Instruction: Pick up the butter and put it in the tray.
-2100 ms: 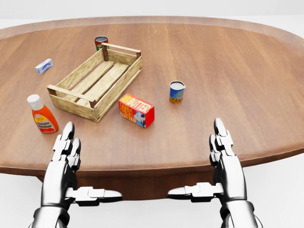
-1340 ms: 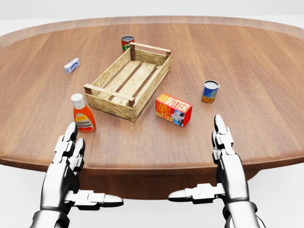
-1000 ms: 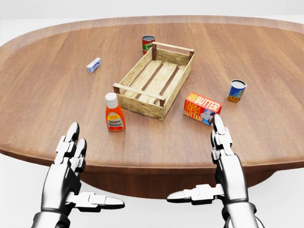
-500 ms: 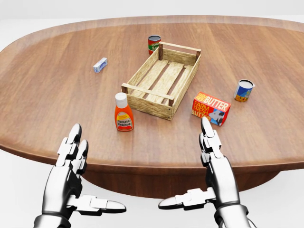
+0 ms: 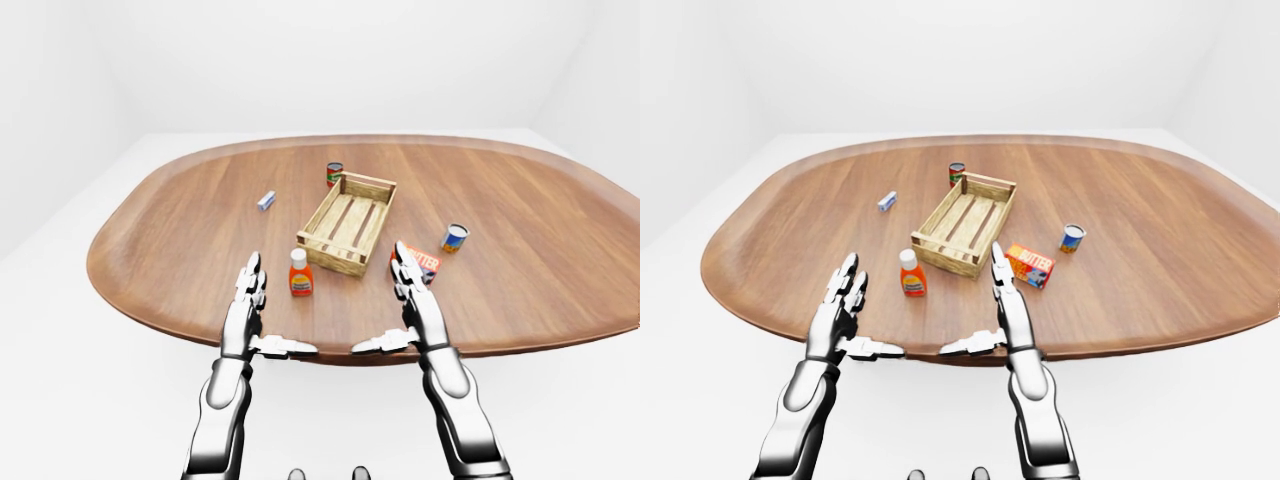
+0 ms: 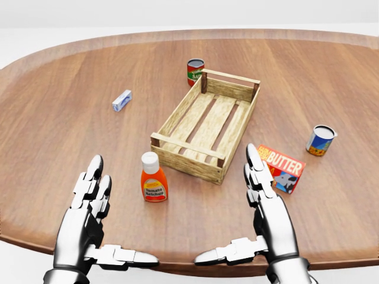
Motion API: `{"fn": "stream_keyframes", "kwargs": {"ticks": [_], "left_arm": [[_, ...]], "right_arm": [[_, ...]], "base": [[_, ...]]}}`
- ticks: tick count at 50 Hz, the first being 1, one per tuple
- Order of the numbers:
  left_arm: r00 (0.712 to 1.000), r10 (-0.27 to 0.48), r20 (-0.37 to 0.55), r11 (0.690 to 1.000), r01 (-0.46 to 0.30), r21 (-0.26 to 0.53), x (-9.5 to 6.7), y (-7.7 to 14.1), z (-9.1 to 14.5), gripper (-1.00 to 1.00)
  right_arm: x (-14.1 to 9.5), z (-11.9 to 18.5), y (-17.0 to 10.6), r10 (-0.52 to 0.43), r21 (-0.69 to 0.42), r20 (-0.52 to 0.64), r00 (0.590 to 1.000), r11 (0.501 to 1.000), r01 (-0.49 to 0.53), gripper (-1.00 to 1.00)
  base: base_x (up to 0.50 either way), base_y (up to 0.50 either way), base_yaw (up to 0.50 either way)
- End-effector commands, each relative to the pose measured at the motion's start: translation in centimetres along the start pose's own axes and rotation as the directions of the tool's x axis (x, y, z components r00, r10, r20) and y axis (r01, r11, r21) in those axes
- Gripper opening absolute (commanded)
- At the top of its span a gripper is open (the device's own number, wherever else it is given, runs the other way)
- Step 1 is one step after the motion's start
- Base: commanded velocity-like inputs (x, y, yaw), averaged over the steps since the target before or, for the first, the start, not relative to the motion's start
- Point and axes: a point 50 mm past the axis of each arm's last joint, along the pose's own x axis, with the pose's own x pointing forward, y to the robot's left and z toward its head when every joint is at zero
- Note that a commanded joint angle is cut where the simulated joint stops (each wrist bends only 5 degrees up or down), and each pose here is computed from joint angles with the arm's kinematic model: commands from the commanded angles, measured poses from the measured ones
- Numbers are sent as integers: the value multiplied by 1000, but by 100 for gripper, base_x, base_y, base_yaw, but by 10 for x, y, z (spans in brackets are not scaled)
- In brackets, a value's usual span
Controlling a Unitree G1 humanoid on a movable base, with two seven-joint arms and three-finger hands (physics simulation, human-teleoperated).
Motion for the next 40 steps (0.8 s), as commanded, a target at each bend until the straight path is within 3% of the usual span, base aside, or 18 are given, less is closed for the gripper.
{"fn": "stream_keyframes", "kwargs": {"ticks": [1,18,30,40], "left_arm": [[1000,-2,1,1000,2,1,0,-1,-1,100],[1000,-2,2,1000,2,-2,0,-1,0,100],[1000,-4,1,1000,4,-3,0,-1,-1,100],[1000,-6,1,1000,6,-2,0,-1,-2,100]], "right_arm": [[-2,5,-3,-7,4,26,1000,1000,7,100],[-3,10,-5,-14,-5,47,999,1000,15,100],[-4,10,-4,-1,-7,54,999,1000,2,100],[-4,12,-4,1,-14,62,998,1000,0,100]], "base": [[50,-5,0],[44,-26,0],[4,0,0],[47,16,0]]}}
